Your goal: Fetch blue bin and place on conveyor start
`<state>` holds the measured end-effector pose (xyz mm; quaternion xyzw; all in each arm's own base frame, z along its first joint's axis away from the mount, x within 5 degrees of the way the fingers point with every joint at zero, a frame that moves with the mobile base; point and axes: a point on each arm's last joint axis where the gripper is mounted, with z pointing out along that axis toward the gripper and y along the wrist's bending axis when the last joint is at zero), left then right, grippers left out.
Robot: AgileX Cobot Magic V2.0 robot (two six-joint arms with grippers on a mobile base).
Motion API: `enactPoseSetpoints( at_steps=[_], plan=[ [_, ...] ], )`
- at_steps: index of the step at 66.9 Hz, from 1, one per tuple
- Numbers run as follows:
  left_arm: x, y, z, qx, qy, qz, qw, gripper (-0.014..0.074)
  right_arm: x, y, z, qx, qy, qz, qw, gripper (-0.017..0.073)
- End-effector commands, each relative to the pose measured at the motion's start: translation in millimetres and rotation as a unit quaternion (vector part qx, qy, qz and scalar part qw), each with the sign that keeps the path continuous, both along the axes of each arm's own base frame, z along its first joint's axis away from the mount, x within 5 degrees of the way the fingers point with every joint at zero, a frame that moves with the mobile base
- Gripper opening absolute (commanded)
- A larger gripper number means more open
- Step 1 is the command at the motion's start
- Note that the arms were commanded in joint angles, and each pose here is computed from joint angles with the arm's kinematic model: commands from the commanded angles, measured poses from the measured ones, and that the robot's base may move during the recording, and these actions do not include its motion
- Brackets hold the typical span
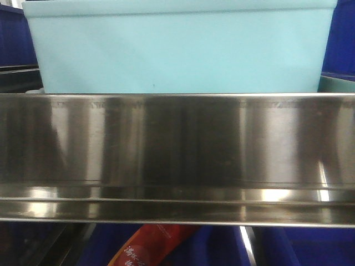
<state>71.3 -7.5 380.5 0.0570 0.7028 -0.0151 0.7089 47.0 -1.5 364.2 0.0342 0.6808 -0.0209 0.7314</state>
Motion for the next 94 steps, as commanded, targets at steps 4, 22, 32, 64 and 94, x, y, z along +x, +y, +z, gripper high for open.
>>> enactPoseSetpoints(
  at_steps=[4,22,32,64,94],
  plan=[
    [5.5,-12.8,3.7,-0.002,0.015,-0.077,0.997,0.0484,6.4,1.2,13.2,0.006,0.012,0.012,1.000,0.0526],
    [32.6,-58.3,1.1,0.028,0.096,-0.230,0.968,0.0484,37.0,16.6,32.3,0.021,0.080,0.122,0.989,0.0475],
    [62.2,-90.5,7.5,0.049,0.144,-0.263,0.953,0.0484,73.8,34.6,44.7,0.013,0.145,0.192,0.971,0.0475],
    [201.0,-117.3,37.1,0.008,0.376,-0.121,0.919,0.0484,200.7,51.9,62.2,0.008,0.394,0.107,0.913,0.0475],
    [267.3,-101.4,-18.3,0.000,0.466,-0.049,0.883,0.0484,285.6,75.9,2.4,0.055,0.496,0.104,0.860,0.0475]
  ],
)
